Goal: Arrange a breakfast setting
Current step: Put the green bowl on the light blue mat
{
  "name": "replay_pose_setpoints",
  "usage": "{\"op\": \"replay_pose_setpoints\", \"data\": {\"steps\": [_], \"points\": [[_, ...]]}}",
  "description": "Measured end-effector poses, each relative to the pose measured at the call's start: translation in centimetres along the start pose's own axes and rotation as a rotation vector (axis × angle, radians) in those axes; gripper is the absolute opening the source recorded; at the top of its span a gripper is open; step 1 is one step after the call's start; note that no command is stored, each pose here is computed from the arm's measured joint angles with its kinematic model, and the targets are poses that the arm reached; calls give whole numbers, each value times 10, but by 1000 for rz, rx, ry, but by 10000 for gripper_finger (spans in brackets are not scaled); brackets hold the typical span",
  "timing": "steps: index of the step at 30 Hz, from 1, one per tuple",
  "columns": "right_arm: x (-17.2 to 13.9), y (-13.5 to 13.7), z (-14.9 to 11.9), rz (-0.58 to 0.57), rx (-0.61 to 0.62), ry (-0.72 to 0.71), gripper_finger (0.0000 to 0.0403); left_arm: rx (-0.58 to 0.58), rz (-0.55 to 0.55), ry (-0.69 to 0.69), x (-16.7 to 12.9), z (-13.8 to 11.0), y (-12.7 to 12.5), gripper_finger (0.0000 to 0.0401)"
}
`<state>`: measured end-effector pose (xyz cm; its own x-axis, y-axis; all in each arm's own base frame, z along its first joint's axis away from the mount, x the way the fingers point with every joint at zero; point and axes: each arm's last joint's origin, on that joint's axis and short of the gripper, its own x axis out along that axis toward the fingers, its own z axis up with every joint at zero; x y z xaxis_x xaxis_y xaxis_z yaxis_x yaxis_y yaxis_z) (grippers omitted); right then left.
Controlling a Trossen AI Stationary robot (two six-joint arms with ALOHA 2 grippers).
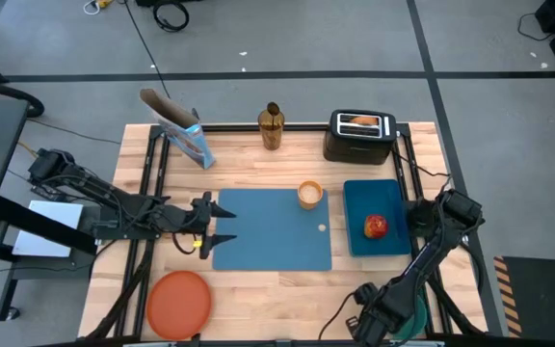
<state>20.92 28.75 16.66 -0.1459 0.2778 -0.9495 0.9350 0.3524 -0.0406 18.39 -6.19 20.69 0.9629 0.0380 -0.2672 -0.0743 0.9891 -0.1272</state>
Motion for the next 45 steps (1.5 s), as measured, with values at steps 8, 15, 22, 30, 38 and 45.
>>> {"op": "replay_pose_setpoints", "data": {"steps": [8, 15, 22, 30, 38, 45], "points": [[-47, 29, -4, 160, -173, -95, 19, -32, -12, 5, 0, 0, -1, 297], [-111, 67, 25, 289, -667, -390, 11, -65, -30, -28, -2, 3, -3, 297], [-149, 92, 89, 189, -1154, -651, 12, -107, -18, -56, -2, 6, -3, 297], [-168, 101, 154, 44, -1426, -737, 12, -118, -241, 14, -3, 4, -10, 297], [-156, 127, 183, -154, -1671, -682, 12, -100, -505, 84, -7, 3, -18, 297], [-142, 142, 206, -382, -1795, -532, 12, -187, -601, 127, -12, 2, -27, 297]]}}
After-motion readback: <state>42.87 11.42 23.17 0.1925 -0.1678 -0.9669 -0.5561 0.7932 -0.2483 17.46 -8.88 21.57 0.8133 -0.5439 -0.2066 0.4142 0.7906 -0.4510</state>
